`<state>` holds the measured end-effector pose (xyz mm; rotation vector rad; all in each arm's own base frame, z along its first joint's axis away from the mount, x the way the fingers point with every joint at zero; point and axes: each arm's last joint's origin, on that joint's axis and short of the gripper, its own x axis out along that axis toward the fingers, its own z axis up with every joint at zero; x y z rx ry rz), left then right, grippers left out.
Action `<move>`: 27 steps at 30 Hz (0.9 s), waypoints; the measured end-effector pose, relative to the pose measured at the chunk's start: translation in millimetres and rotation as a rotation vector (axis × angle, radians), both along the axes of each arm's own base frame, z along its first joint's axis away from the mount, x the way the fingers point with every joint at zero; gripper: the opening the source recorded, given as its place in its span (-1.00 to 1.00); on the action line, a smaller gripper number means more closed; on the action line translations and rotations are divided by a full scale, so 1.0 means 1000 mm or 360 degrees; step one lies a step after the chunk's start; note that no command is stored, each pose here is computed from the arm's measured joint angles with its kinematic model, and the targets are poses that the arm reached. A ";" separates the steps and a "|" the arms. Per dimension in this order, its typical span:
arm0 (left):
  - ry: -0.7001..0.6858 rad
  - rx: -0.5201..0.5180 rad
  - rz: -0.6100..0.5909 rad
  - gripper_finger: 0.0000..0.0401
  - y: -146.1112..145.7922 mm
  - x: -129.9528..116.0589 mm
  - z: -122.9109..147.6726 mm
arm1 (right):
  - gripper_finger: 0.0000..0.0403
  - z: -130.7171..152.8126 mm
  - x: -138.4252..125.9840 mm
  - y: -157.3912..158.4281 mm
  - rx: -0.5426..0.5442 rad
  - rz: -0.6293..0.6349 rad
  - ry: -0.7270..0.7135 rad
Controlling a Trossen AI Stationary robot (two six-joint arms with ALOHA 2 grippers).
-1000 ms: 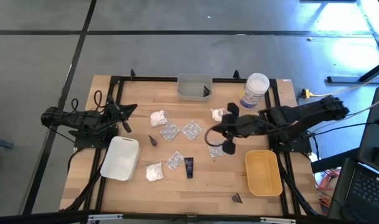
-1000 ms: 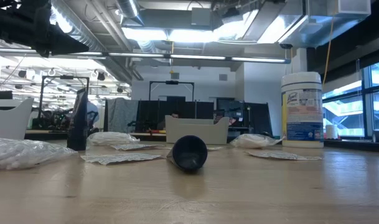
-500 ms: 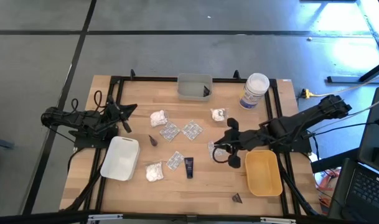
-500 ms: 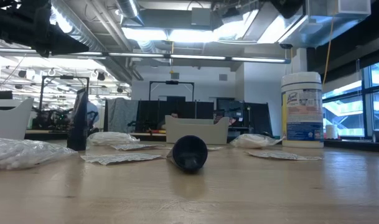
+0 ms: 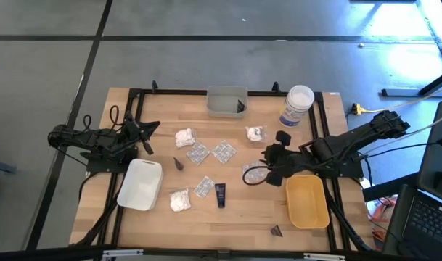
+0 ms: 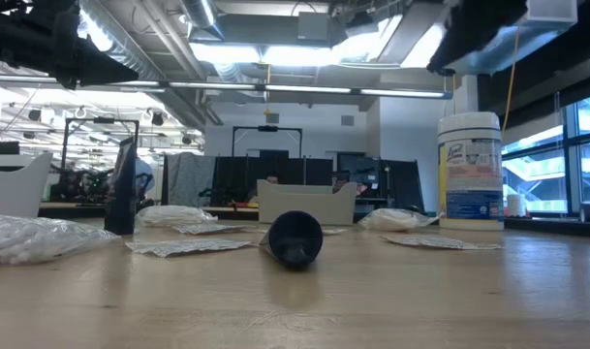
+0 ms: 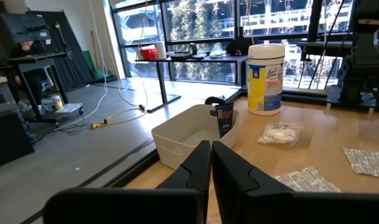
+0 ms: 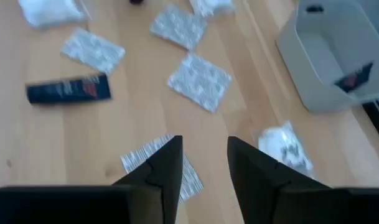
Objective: Pick & Place Travel size toiletries
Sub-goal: Put the right cotton pack into the yellow bin
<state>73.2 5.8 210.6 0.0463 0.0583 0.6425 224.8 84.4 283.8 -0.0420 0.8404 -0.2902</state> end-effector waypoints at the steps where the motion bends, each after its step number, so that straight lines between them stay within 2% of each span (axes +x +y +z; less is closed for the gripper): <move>1: 0.0000 0.0000 0.0000 -0.95 0.000 0.000 0.000 | -0.34 -0.001 -0.001 0.000 0.0000 -0.0011 0.0019; 9: 0.0001 0.0000 0.0001 -0.94 0.000 0.000 0.000 | -0.32 -0.007 -0.011 -0.009 -0.0163 -0.0037 0.0219; 17: 0.0000 0.0000 0.0000 -0.94 0.000 0.000 0.000 | -0.41 -0.008 -0.009 -0.015 -0.0163 -0.0087 0.0226; 22: 0.0000 0.0000 0.0001 -0.95 0.000 0.000 0.000 | -0.42 -0.032 -0.013 -0.029 -0.0190 -0.0189 0.0347; 27: 0.0001 0.0000 0.0000 -0.94 0.000 0.000 0.000 | -0.30 -0.054 -0.016 -0.043 -0.0193 -0.0267 0.0425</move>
